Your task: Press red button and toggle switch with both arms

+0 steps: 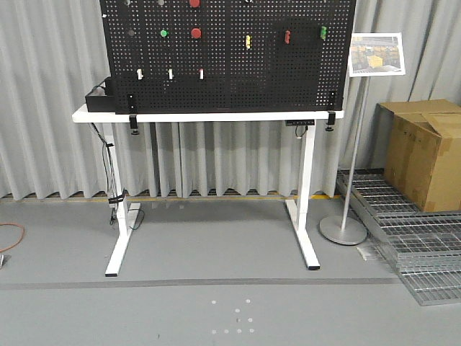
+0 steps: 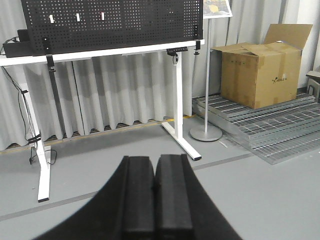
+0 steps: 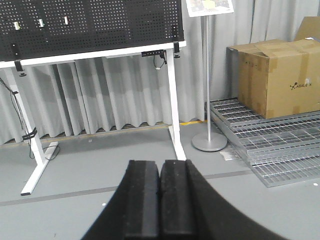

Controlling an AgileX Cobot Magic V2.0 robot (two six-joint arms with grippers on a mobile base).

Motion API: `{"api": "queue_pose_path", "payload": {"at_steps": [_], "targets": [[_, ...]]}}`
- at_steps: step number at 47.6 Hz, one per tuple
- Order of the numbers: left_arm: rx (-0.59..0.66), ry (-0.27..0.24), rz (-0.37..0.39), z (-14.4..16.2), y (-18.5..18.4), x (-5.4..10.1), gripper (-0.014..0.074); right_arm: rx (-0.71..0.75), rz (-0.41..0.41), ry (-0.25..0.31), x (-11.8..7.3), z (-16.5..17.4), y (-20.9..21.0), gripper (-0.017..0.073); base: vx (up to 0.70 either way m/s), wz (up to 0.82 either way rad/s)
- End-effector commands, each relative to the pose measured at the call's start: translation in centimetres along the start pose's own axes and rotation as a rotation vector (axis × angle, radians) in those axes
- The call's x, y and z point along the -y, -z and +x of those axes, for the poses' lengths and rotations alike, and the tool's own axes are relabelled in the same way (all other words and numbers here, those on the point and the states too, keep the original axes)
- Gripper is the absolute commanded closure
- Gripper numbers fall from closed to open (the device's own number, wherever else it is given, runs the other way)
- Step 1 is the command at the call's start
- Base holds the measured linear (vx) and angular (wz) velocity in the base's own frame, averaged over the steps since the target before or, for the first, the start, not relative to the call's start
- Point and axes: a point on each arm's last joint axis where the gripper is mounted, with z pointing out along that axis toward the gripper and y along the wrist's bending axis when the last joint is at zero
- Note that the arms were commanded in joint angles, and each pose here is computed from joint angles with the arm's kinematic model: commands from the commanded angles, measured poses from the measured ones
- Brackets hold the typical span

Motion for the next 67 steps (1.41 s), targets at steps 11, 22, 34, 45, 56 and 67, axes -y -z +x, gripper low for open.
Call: {"api": "queue_pose_path", "payload": {"at_steps": [11, 22, 34, 45, 56, 67], "targets": [[0.061, 0.009, -0.015, 0.33, -0.03, -0.12, 0.0591, 0.083, -0.005, 0.012, -0.05, -0.45, 0.04, 0.0562, 0.00, 0.00], [0.061, 0.009, -0.015, 0.33, -0.03, -0.12, 0.0591, 0.083, -0.005, 0.012, -0.05, -0.45, 0.04, 0.0562, 0.00, 0.00], [0.061, 0.009, -0.015, 0.33, -0.03, -0.12, 0.0591, 0.083, -0.005, 0.012, -0.05, -0.45, 0.04, 0.0562, 0.02, 0.00], [0.061, 0.009, -0.015, 0.33, -0.03, -0.12, 0.0591, 0.083, -0.005, 0.012, -0.05, -0.45, 0.04, 0.0562, 0.14, -0.04], [0.061, 0.009, -0.015, 0.33, -0.03, -0.12, 0.0591, 0.083, -0.005, 0.012, -0.05, -0.45, 0.04, 0.0562, 0.30, -0.11], [0.061, 0.009, -0.015, 0.33, -0.03, -0.12, 0.0591, 0.083, -0.005, 0.012, -0.05, -0.45, 0.04, 0.0562, 0.41, 0.01]]}}
